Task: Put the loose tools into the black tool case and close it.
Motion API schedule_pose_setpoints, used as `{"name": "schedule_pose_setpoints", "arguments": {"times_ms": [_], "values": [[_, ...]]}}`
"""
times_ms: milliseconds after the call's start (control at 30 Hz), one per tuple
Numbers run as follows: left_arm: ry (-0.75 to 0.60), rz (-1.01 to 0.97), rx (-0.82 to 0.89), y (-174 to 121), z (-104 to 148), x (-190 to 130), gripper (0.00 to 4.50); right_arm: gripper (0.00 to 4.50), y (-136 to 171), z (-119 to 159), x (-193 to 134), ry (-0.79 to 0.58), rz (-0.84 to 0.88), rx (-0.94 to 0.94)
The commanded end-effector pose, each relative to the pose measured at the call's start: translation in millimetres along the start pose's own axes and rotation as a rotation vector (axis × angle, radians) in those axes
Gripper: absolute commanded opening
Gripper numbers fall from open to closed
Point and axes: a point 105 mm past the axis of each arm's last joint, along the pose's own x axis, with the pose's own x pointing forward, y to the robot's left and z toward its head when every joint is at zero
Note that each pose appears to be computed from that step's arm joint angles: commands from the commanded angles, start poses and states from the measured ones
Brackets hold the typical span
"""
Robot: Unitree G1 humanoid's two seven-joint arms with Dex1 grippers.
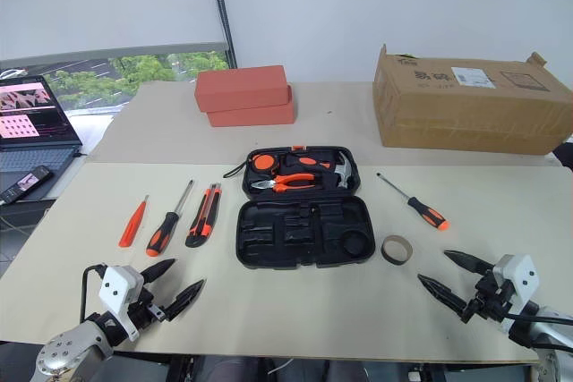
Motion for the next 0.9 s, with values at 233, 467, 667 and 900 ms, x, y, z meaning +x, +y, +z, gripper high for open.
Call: {"name": "schedule_pose_setpoints", "arguments": {"times_ms": [233,467,667,900], "values": [[0.009,-0.028,-0.029,-8,-5,-5,4.5,4.46,-4,17,-6,-0.027,-0.014,-0.034],[-0.238,0.116,0.053,43,90,0,4.5,4.46,0,68,8,-0.171,0.146,-0.051],[-0.083,0.276,-0.035,74,96,7,4.5,4.46,24,113,42,-0.255,0.385,-0.115],[0.137,0.34,-0.099,71,58,11,4.5,4.46,35,128,50,-0.258,0.54,-0.193]]}}
